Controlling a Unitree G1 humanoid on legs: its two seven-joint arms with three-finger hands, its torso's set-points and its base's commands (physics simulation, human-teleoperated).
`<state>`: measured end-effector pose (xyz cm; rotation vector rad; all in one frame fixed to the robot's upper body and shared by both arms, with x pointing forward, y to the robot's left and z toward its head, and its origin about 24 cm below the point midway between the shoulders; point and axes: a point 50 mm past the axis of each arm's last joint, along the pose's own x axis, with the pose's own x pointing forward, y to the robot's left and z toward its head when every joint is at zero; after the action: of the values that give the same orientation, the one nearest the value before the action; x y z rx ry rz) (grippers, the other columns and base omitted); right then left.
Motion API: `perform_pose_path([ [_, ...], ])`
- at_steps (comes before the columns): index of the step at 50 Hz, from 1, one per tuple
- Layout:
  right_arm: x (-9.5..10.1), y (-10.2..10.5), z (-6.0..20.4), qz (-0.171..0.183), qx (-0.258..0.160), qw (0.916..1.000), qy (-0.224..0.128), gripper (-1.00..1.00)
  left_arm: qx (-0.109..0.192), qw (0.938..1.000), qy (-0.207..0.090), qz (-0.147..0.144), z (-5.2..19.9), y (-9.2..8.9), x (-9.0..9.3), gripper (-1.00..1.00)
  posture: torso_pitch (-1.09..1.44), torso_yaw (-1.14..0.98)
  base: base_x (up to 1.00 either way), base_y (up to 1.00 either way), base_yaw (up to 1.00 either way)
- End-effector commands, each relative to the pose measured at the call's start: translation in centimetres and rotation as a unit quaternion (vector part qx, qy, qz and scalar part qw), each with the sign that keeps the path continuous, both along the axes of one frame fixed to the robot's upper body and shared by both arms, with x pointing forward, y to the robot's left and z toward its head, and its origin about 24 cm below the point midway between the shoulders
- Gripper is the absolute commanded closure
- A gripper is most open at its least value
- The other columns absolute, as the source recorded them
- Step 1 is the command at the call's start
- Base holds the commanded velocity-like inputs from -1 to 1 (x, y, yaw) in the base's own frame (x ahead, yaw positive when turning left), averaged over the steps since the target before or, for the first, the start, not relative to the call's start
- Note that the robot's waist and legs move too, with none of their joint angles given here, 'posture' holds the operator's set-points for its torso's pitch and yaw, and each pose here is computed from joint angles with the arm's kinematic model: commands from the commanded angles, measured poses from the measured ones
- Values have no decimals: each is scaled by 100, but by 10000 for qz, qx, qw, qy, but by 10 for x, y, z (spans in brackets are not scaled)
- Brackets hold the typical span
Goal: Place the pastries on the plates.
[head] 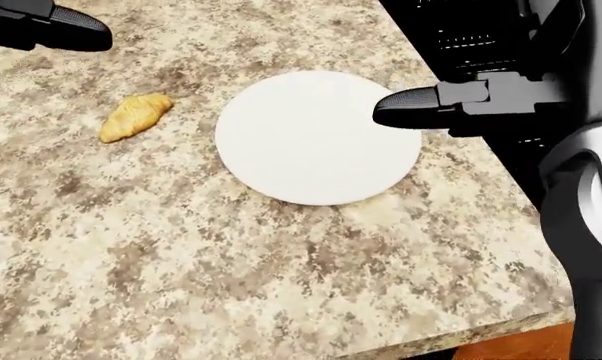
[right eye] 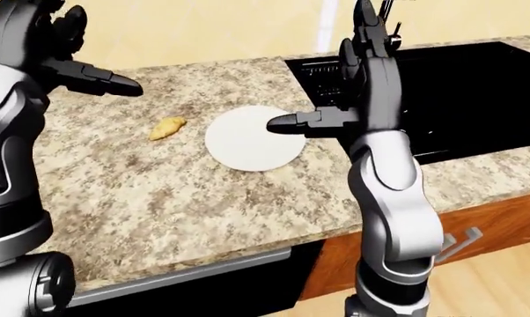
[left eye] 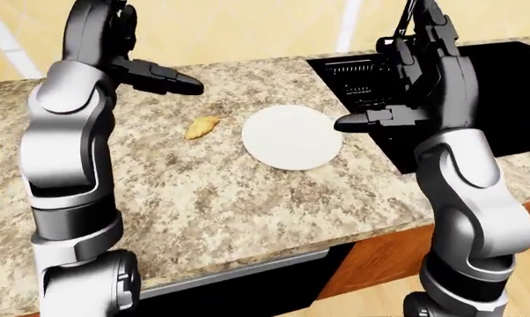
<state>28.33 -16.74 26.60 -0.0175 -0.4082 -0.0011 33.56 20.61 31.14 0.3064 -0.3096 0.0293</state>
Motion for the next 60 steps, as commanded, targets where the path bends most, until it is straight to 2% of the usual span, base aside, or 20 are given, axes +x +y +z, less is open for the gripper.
perform_pose_path([
  [1, -6, 2, 14, 57, -20, 9991, -422, -100, 115, 9985, -539, -14, 33, 0, -6, -100, 0, 0, 0, 0, 0],
  [9, -6, 1, 9, 33, -1, 9992, -390, -100, 360, 9989, -284, -38, 59, 1, 23, -100, 0, 0, 0, 0, 0],
  [10, -6, 0, 8, 34, 4, 9992, -390, -100, 403, 9990, -184, -1, 61, 4, 29, -100, 0, 0, 0, 0, 0],
  [12, -6, 1, 8, 39, -2, 9992, -396, -100, 577, 9983, 18, -104, 60, 1, 44, -100, 0, 0, 0, 0, 0],
  [13, -6, 0, 9, 35, 1, 9992, -396, -100, 606, 9981, 79, -14, 59, 3, 51, -100, 0, 0, 0, 0, 0],
  [14, -7, 1, 9, 46, -1, 9992, -398, -100, 682, 9973, 261, -46, 52, 2, 59, -100, 0, 0, 0, 0, 0],
  [18, -8, -1, 10, 41, 1, 9992, -401, -100, 713, 9933, 903, 83, 34, 2, 75, -100, 0, 0, 0, 0, 0],
  [19, -9, -1, 11, 32, -9, 9991, -411, -100, 646, 9941, 853, 184, 34, 3, 76, -100, 0, 0, 0, 0, 0],
  [20, -9, -2, 12, 27, -7, 9991, -414, -100, 710, 9910, 1081, 333, 29, 7, 77, -100, 0, 0, 0, 0, 0],
  [21, -10, -2, 14, 25, -19, 9991, -426, -100, 681, 9907, 1129, 337, 26, 8, 78, -100, 0, 0, 0, 0, 0],
  [22, -11, -3, 15, 10, -14, 9991, -429, -100, 804, 9890, 1192, 356, 25, 9, 79, -100, 0, 0, 0, 0, 0],
  [25, -12, -3, 15, 5, -10, 9990, -448, -100, 990, 9805, 1633, 455, 8, 13, 82, -100, 0, 0, 0, 0, 0],
  [26, -12, -2, 15, 11, -5, 9990, -441, -100, 1109, 9779, 1703, 501, 6, 13, 82, -100, 0, 0, 0, 0, 0],
  [28, -12, -2, 15, 15, -17, 9990, -442, -100, 1124, 9761, 1789, 517, -1, 12, 84, -100, 0, 0, 0, 0, 0],
  [31, -12, -3, 16, 7, -19, 9990, -449, -100, 1199, 9718, 1994, 379, -10, 6, 86, -100, 0, 0, 0, 0, 0],
  [34, -13, -3, 15, 10, -13, 9990, -443, -100, 1270, 9690, 2103, 279, -19, 2, 88, -100, 0, 0, 0, 0, 0],
  [37, -13, -3, 12, -9, -26, 9991, -423, -100, 1278, 9665, 2227, 53, -26, -7, 90, -100, 0, 0, 0, 0, 0],
  [50, -13, -4, 7, -36, -21, 9993, -381, -100, 1279, 9567, 2580, -433, -51, -30, 95, -100, 0, 0, 0, 0, 0],
  [57, -12, -4, 5, -42, -32, 9993, -364, -100, 1282, 9525, 2722, -479, -62, -31, 95, -100, 0, 0, 0, 0, 0],
  [60, -13, -5, 5, -53, -40, 9993, -366, -100, 1248, 9527, 2749, -362, -68, -27, 95, -100, 0, 0, 0, 0, 0],
])
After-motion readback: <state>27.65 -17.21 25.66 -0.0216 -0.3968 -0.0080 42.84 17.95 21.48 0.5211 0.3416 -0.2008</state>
